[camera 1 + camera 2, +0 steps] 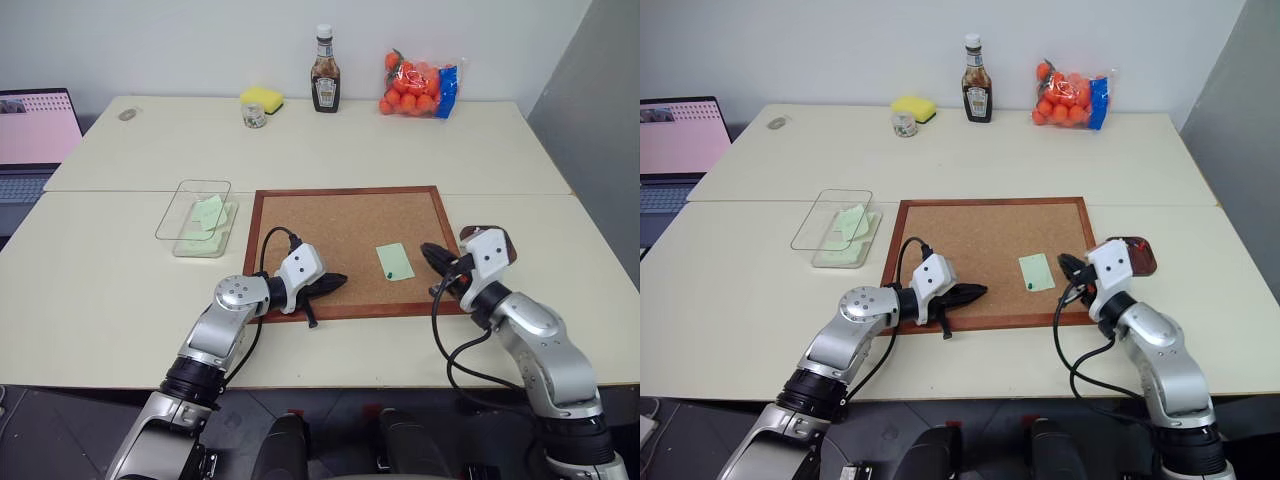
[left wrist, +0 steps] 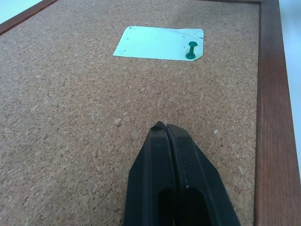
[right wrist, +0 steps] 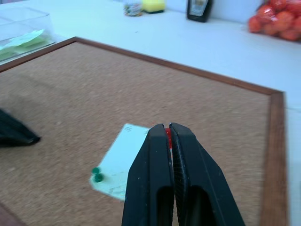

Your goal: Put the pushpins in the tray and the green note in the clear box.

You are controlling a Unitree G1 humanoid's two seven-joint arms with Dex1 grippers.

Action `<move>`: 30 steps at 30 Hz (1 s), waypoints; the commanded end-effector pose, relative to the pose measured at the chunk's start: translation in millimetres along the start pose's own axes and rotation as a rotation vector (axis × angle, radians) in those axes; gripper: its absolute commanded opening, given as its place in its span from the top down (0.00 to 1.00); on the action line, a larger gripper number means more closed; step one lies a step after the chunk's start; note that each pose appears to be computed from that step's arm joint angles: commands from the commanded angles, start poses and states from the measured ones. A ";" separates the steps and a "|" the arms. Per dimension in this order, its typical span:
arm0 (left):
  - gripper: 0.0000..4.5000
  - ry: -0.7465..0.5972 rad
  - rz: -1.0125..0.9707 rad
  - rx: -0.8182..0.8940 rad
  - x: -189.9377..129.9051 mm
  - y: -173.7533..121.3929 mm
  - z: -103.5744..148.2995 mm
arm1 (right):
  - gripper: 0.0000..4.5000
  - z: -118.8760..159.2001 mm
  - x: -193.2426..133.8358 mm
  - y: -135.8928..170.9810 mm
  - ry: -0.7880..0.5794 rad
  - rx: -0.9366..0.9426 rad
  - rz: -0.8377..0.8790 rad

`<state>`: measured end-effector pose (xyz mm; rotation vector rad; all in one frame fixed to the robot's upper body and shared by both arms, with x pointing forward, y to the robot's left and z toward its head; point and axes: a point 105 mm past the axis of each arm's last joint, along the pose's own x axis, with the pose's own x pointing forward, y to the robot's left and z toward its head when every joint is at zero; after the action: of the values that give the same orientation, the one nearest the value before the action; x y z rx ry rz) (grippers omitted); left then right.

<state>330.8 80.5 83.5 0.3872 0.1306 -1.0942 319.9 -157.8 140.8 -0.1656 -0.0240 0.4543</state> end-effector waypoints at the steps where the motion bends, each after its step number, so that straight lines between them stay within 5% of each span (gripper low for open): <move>1: 1.00 0.016 -0.005 0.012 -0.2 -1.6 -4.4 | 0.99 2.7 -7.6 -55.9 0.037 -0.062 -0.226; 8: 1.00 0.012 -0.011 0.018 1.9 -2.6 -3.6 | 0.99 -11.9 -7.5 -103.9 0.134 -0.038 -0.398; 16: 1.00 0.010 -0.004 0.018 1.4 -2.6 -2.8 | 0.99 -26.0 -3.5 -116.9 0.200 0.012 -0.412; 30: 1.00 0.006 -0.005 0.020 3.4 -3.2 -1.4 | 0.38 -23.0 -4.4 -113.0 0.186 0.008 -0.414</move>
<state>331.1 79.4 83.3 0.3937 0.1203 -1.0941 366.9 -262.2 117.0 -0.1861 0.1909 0.0382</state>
